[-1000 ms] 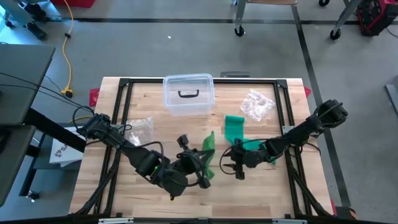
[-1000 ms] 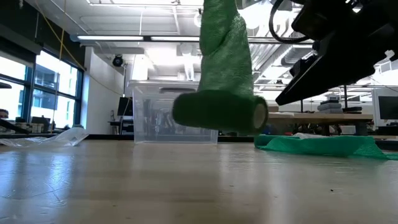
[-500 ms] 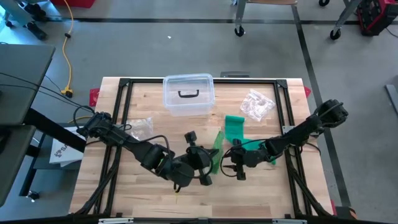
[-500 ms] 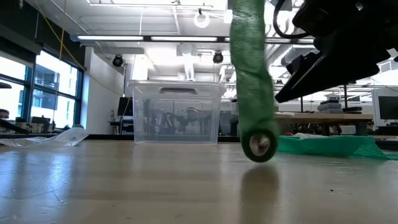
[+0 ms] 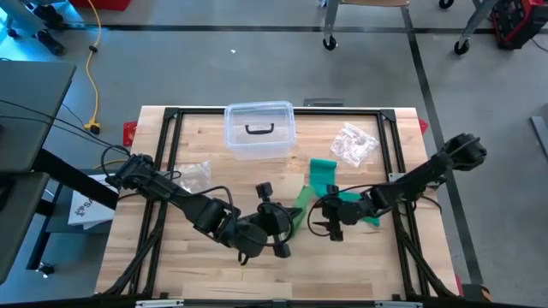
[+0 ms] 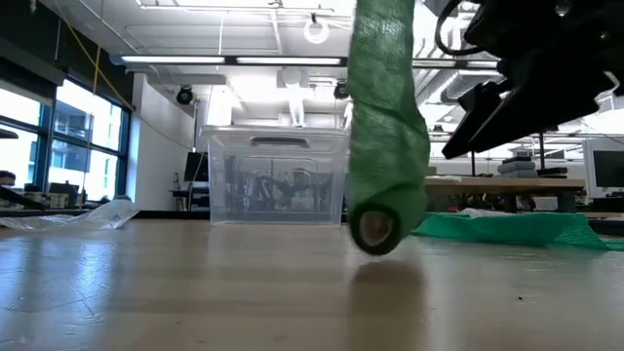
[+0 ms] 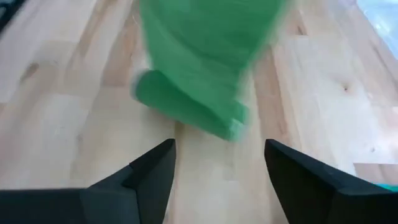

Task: Roll bandage
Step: Roll the green bandage

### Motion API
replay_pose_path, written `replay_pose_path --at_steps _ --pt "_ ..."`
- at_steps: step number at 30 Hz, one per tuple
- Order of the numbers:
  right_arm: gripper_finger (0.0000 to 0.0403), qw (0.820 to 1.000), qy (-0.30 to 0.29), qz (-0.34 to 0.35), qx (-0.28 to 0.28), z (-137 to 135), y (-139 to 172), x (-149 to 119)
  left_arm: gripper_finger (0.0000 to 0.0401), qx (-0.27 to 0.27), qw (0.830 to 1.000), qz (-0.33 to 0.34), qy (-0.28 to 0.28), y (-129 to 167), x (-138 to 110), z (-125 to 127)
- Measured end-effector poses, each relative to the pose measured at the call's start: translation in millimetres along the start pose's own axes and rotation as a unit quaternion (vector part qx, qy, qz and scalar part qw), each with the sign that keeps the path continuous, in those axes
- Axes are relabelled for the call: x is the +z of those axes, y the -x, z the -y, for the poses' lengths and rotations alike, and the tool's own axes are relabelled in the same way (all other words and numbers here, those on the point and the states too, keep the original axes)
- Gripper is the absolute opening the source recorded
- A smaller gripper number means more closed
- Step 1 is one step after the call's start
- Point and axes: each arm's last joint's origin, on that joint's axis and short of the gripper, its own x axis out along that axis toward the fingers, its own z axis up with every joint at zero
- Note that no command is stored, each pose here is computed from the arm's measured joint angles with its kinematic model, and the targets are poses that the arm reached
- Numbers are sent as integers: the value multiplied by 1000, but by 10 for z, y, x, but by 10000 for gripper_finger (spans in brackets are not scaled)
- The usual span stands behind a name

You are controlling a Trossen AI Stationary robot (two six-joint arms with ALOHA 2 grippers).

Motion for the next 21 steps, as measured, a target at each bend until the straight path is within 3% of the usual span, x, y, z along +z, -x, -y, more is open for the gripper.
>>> replay_pose_path --at_steps 4,11,15,21 --pt "246 999 32 -1 4 98 -42 25 0 -9 1000 -1 0 -9 0 -3" --pt "246 985 104 50 132 112 -132 130 0 -8 1000 -2 -5 -15 -3 -8" --pt "245 978 109 43 171 69 -285 70 0 -8 1000 -4 -7 -13 -7 -6" --pt "234 981 84 50 170 23 -474 10 0 -8 1000 -4 -7 -14 -6 -7"
